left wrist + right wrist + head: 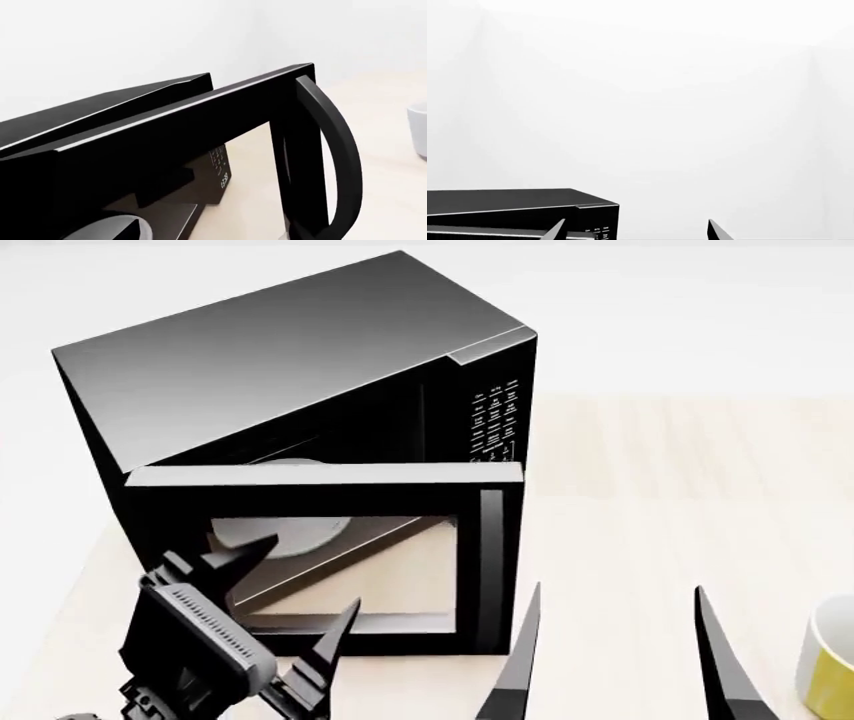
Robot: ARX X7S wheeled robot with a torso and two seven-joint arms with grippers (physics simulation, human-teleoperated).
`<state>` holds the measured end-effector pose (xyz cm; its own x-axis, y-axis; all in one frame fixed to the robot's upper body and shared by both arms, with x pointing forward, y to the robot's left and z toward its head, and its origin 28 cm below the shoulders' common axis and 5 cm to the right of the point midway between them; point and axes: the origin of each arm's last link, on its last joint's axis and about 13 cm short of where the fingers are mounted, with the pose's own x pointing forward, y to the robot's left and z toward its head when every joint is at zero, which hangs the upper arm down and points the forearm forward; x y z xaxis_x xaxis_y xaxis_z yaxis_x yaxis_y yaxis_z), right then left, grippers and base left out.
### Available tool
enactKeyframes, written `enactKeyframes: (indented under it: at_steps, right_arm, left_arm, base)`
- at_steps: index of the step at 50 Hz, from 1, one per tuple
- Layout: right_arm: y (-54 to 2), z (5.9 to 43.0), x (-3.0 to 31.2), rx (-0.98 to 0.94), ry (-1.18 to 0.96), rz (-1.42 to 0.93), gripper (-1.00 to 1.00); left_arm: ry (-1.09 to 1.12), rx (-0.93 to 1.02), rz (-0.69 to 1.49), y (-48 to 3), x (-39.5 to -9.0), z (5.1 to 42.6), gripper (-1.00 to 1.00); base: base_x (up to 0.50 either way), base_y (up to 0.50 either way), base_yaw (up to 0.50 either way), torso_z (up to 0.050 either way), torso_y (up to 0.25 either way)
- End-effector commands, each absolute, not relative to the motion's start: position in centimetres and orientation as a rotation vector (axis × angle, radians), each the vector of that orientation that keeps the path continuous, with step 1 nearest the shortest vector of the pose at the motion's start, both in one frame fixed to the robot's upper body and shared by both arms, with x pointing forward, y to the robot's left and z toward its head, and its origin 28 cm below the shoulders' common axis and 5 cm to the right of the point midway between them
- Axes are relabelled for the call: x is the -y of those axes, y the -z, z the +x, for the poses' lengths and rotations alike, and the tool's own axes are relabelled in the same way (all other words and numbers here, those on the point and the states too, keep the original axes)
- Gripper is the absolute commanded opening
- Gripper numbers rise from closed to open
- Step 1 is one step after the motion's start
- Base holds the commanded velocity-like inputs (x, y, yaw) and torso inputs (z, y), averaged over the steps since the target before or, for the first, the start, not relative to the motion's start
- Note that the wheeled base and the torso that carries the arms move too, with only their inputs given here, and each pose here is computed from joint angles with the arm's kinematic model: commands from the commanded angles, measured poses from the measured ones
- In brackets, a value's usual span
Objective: Close the microwave.
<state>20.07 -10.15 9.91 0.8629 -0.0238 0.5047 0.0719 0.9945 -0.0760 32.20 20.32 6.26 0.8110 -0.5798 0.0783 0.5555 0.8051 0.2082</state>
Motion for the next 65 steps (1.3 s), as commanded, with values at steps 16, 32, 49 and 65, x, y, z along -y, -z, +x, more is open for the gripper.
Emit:
enactKeyframes:
  at_steps: [16, 32, 49, 65]
  right_arm:
    - [-9.9, 20.2, 10.2, 0.521, 0.052, -0.089, 1.0]
    - [-9.8, 20.2, 10.3, 0.52, 0.053, -0.091, 1.0]
    - [-9.8, 20.2, 10.3, 0.519, 0.054, -0.091, 1.0]
    - [-9.7, 20.2, 10.3, 0.518, 0.051, -0.092, 1.0]
  left_arm:
    - [0.465, 0.183, 0.145, -7.0, -20.4, 33.8, 1.0]
    - [0.409, 0.191, 0.124, -6.9, -20.3, 34.5, 1.0]
    - [0.349, 0.198, 0.108, -6.7, -20.0, 35.3, 1.0]
    - [0.296, 0.196, 0.107, -6.2, -20.2, 35.6, 1.0]
  base:
    - [0.0, 0.0, 0.0, 0.0, 0.001]
    - [0.0, 0.0, 0.0, 0.001, 0.001]
    - [0.0, 0.0, 0.0, 0.0, 0.001]
    - [0.0, 0.0, 0.0, 0.0, 0.001]
